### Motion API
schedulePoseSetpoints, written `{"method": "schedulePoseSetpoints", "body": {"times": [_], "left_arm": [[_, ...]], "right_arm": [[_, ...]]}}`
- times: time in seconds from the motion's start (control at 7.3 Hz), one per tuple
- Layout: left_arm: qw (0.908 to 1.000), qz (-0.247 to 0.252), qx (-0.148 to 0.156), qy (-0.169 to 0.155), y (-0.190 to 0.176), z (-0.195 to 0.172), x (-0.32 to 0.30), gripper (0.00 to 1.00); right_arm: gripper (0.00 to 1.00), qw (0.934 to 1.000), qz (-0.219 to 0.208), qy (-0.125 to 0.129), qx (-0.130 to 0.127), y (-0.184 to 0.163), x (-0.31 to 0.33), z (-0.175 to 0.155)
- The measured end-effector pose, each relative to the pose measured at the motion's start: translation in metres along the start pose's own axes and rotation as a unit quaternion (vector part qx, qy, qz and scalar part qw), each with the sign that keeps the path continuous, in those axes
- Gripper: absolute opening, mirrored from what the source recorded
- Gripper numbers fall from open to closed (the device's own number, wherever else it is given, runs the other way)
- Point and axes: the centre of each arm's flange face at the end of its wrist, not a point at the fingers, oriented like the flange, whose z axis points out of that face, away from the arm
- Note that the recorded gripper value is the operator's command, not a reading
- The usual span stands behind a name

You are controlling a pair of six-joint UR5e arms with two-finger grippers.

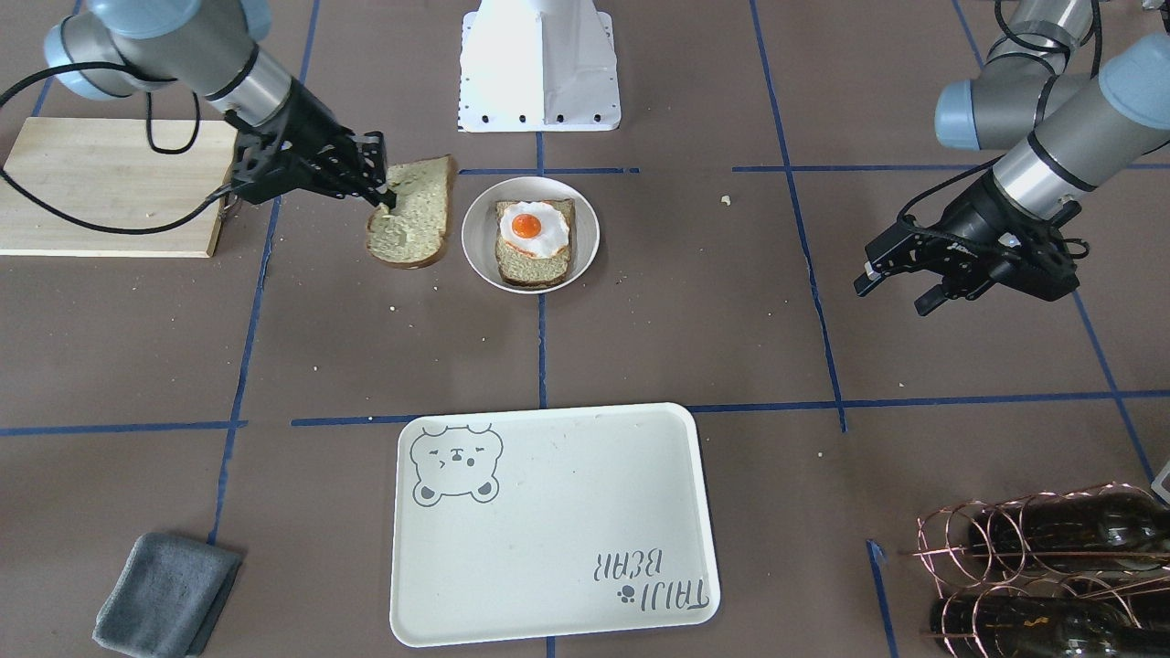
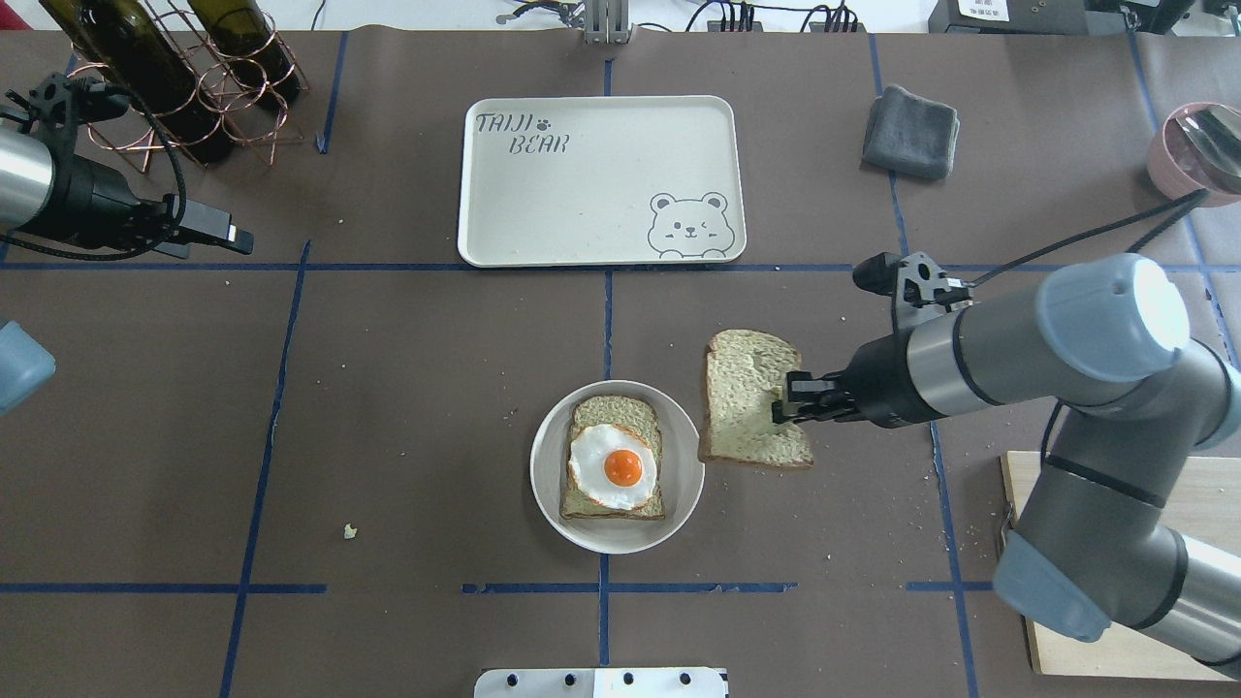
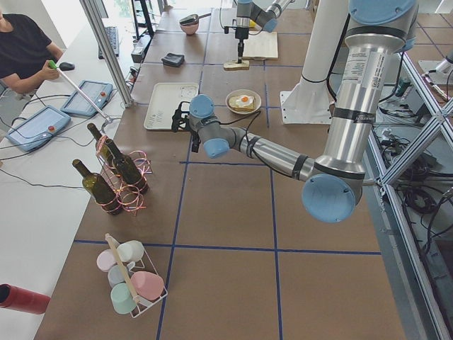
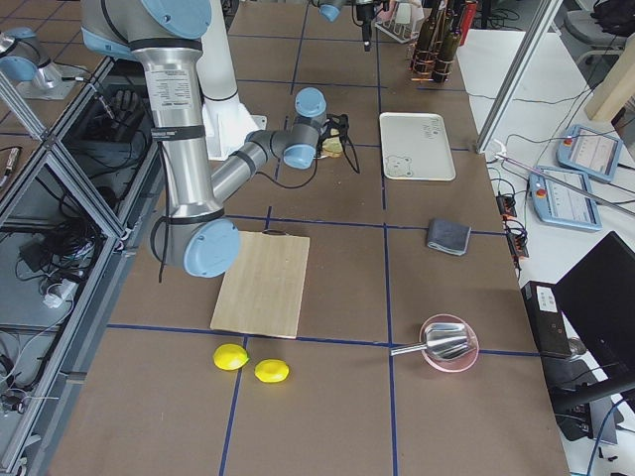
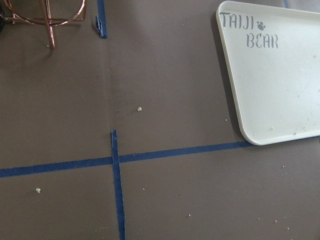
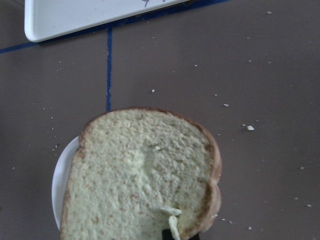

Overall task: Make sandwich and place on tray
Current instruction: 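Lift the bread slice and carry it over the egg-topped bread on the plate, then lower the bread slice onto the egg and open the right gripper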

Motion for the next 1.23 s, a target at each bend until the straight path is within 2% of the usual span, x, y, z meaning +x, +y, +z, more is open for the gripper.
{"method": "schedulePoseSetpoints", "body": {"times": [0.14,0.41,0.82,0.96,1.1,1.23], "left_arm": [[1.0,0.0,-0.001,-0.001,0.0,0.001,-0.001,1.0],[1.0,-0.002,-0.002,-0.002,0.0,0.003,-0.004,1.0],[1.0,-0.002,-0.004,-0.003,0.0,0.004,-0.005,1.0],[1.0,-0.003,-0.004,-0.003,0.0,0.004,-0.005,1.0],[1.0,-0.003,-0.004,-0.003,0.0,0.004,-0.005,1.0],[1.0,-0.003,-0.003,-0.002,0.0,0.004,-0.004,1.0]], "right_arm": [[0.0,0.9997,-0.008,0.024,0.005,0.019,-0.04,0.032],[0.0,0.9982,-0.016,0.057,0.013,0.034,-0.078,0.083],[0.02,0.997,-0.019,0.073,0.018,0.038,-0.09,0.11],[0.65,0.9969,-0.019,0.074,0.018,0.037,-0.093,0.113],[1.0,0.997,-0.02,0.073,0.019,0.036,-0.094,0.115],[1.0,0.9971,-0.02,0.071,0.02,0.036,-0.095,0.114]]}}
